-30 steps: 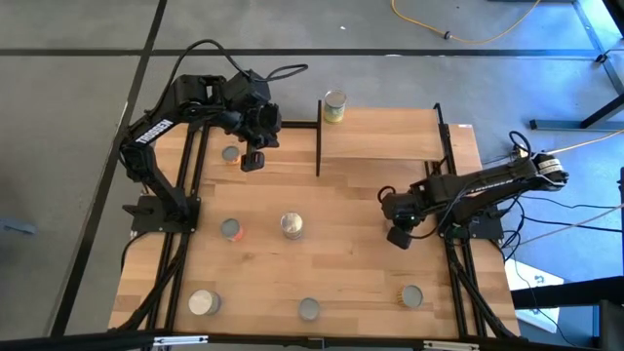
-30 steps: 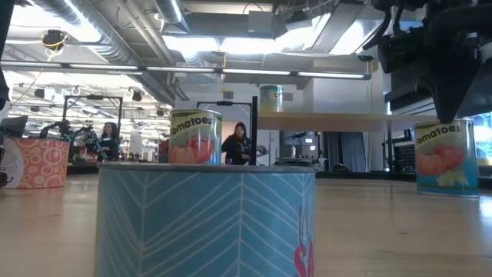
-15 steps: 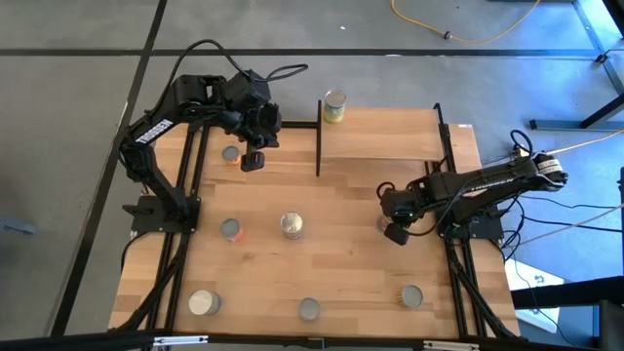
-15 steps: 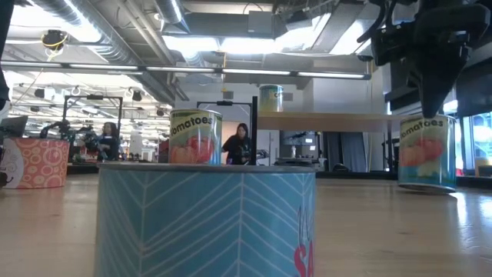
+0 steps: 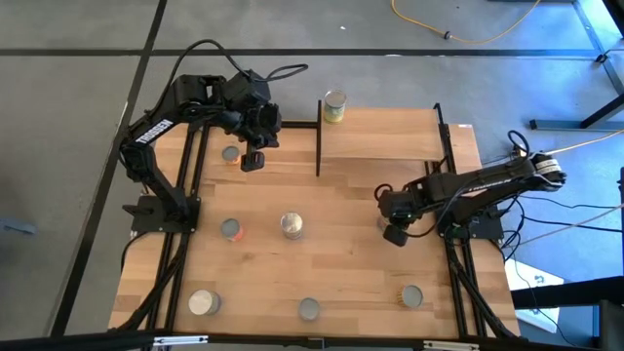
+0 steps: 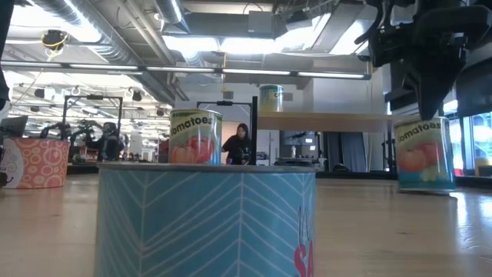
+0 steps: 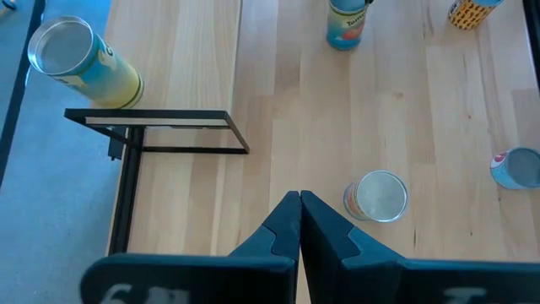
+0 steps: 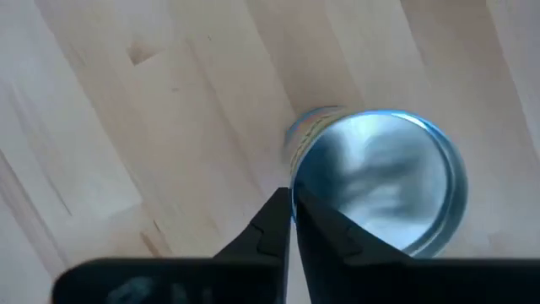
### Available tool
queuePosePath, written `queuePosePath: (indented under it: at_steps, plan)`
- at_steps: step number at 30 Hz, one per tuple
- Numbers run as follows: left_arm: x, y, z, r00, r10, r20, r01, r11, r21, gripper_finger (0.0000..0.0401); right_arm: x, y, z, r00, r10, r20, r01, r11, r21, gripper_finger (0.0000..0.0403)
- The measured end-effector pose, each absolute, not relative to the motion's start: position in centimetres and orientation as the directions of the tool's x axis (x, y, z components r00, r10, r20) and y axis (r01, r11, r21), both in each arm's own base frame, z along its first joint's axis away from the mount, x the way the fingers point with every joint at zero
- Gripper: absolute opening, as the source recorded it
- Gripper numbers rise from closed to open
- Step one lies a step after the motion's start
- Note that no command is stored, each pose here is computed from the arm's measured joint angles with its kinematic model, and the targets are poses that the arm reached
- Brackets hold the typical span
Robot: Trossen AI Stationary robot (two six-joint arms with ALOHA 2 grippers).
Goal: Pick and place cans onto a shelf
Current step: Put the right canned tomatoes on the shelf
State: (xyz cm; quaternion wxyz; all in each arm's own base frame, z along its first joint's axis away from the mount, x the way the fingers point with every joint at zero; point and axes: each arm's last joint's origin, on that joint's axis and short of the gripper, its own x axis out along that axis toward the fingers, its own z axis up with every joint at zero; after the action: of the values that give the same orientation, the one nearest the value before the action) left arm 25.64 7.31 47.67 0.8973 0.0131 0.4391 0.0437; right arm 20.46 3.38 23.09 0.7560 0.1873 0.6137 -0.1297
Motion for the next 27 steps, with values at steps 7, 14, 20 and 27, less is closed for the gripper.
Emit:
queuePosePath:
  at_steps: [7,14,20,27]
  plan:
    - [25.6,7.3,47.7,0.610,0.090,-0.787,-0.067,0.996,0.062,0.0000,20.8,3.4,23.0,0.225,0.037,-0.974,0.422,0.897,0.131,0.0028]
    - [25.6,7.3,47.7,0.609,0.090,-0.788,-0.067,0.996,0.062,0.0000,20.6,3.4,23.1,0.207,0.029,-0.978,0.425,0.897,0.117,0.0029]
    - [25.6,7.3,47.7,0.609,0.090,-0.788,-0.067,0.996,0.062,0.0000,20.5,3.4,23.2,0.201,0.033,-0.979,0.425,0.898,0.118,0.0029]
    - [25.6,7.3,47.7,0.609,0.089,-0.788,-0.066,0.996,0.062,0.0000,21.3,3.7,25.3,0.259,0.099,-0.961,0.352,0.917,0.189,0.0010]
